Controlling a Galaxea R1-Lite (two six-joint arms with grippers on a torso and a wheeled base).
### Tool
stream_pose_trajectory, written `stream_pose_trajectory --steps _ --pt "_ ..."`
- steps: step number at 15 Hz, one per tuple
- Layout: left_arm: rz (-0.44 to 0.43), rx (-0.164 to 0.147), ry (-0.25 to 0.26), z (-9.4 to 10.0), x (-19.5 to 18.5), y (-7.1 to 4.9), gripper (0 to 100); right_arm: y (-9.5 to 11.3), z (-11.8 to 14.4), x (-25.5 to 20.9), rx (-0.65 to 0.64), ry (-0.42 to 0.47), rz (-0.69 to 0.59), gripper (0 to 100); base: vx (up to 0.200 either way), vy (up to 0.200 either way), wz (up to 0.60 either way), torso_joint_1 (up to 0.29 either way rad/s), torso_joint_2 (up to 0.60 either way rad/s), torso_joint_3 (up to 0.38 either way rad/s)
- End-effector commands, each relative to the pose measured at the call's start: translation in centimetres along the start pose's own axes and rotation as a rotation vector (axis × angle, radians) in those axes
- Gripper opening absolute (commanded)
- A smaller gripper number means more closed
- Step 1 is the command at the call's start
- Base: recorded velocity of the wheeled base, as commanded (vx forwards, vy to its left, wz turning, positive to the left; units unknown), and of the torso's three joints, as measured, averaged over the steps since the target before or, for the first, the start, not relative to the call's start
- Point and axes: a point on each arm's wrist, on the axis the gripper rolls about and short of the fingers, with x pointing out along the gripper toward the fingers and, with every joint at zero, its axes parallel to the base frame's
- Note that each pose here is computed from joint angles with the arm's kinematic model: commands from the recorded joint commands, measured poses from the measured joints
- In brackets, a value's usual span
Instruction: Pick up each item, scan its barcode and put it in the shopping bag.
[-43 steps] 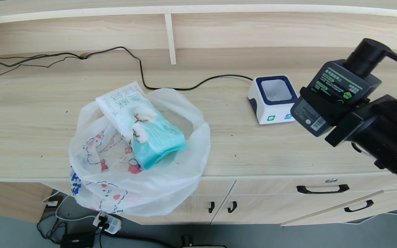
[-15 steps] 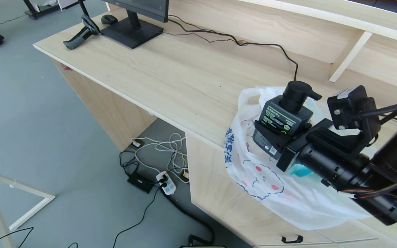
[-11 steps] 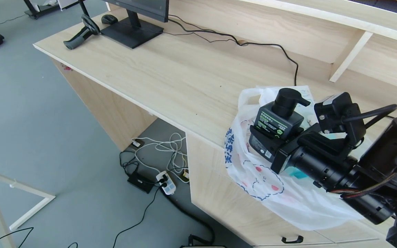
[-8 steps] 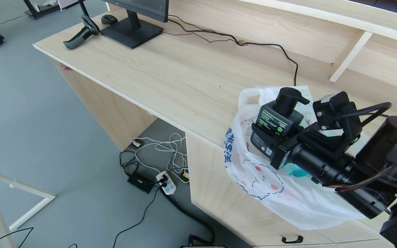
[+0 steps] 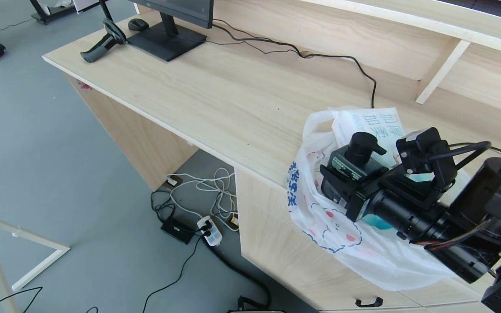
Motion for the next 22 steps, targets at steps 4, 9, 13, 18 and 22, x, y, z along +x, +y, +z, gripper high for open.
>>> stream_pose_trajectory --steps 4,9,13,18,22 --pt "0.000 0.002 0.000 0.0 0.0 0.0 100 0.0 0.2 -0.2 0.002 -0.006 -0.001 100 0.000 0.000 0.00 0.000 0.00 0.000" --pt "0.000 0.002 0.000 0.0 0.0 0.0 100 -0.1 2.6 -1.8 0.006 -0.093 0.001 100 0.000 0.000 0.00 0.000 0.00 0.000" --pt "0.000 0.003 0.001 0.0 0.0 0.0 100 -0.4 4.6 -3.3 0.004 -0.167 -0.006 100 0.000 0.000 0.00 0.000 0.00 0.000" --pt "0.000 0.002 0.001 0.0 0.0 0.0 100 -0.7 5.2 -6.6 -0.004 -0.199 -0.015 100 0.000 0.000 0.00 0.000 0.00 0.000" --pt "0.000 0.003 0.001 0.0 0.0 0.0 100 -1.1 5.4 -11.1 0.015 -0.239 -0.011 100 0.000 0.000 0.00 0.000 0.00 0.000"
